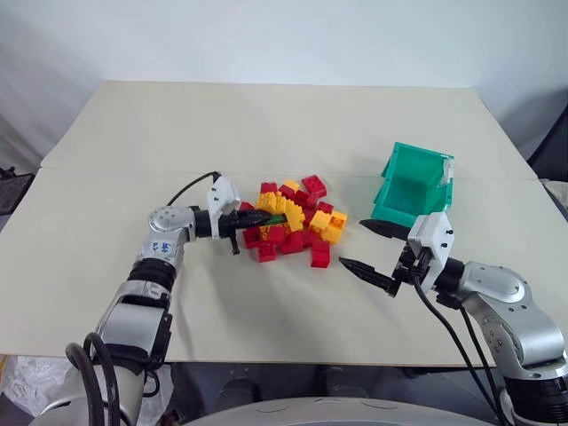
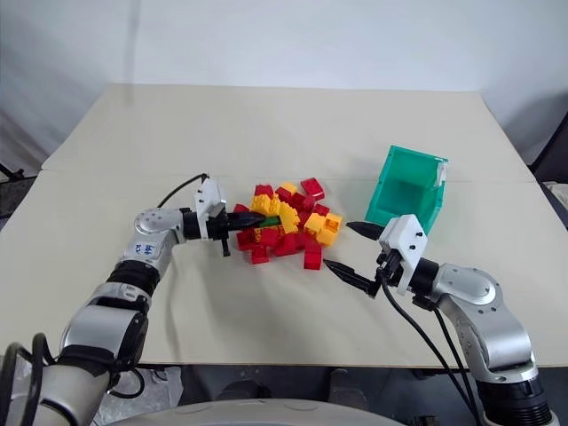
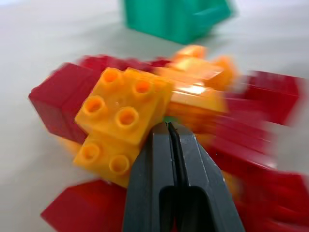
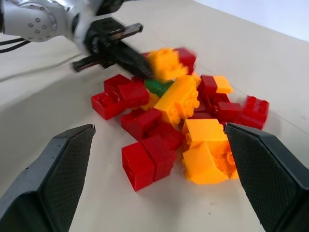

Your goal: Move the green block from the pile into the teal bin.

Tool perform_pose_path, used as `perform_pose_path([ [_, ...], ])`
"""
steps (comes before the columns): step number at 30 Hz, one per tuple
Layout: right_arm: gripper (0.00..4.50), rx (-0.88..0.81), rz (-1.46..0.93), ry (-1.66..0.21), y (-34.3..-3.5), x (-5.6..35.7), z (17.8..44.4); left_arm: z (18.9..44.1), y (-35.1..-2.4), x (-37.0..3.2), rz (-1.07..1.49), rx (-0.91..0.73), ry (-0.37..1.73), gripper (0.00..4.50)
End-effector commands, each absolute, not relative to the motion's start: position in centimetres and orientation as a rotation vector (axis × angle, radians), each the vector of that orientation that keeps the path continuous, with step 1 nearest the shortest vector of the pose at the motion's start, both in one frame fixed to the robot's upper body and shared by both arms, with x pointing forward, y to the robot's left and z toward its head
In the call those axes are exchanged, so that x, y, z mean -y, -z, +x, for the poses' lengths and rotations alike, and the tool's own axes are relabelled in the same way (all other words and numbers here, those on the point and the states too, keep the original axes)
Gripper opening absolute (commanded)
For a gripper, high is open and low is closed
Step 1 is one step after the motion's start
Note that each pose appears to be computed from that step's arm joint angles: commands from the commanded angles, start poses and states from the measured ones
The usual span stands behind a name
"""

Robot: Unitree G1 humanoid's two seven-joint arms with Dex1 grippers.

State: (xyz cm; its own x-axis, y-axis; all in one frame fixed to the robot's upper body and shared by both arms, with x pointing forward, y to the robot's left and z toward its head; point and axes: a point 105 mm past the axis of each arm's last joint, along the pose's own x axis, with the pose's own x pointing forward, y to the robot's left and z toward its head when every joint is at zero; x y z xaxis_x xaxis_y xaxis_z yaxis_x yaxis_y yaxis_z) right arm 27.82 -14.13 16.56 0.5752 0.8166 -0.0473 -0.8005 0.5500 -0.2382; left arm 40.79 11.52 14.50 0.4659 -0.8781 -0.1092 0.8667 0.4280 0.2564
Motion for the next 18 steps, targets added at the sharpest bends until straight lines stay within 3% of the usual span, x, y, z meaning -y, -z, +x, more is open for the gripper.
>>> perform_pose_path([
  [1, 4.5, 0.136, -0.272, -0.956, -17.8, 13.9, 27.5, 42.6, -16.5, -12.1, 0.3, 0.104, 0.947, 0.04],
  [5, 4.5, 0.143, -0.275, -0.952, -17.9, 13.9, 27.6, 43.2, -17.0, -11.7, 0.265, 0.116, 0.911, 0.04],
  [13, 4.5, 0.15, -0.277, -0.975, -18.0, 13.2, 27.9, 41.7, -15.8, -8.4, 0.261, 0.095, 1.089, 0.04],
  [16, 4.5, 0.158, -0.28, -0.972, -18.3, 13.3, 28.0, 42.1, -16.4, -9.0, 0.219, 0.106, 1.045, 0.04],
  [18, 4.5, 0.159, -0.283, -0.97, -18.4, 13.5, 28.0, 41.9, -15.9, -9.9, 0.27, 0.024, 1.077, 0.21],
])
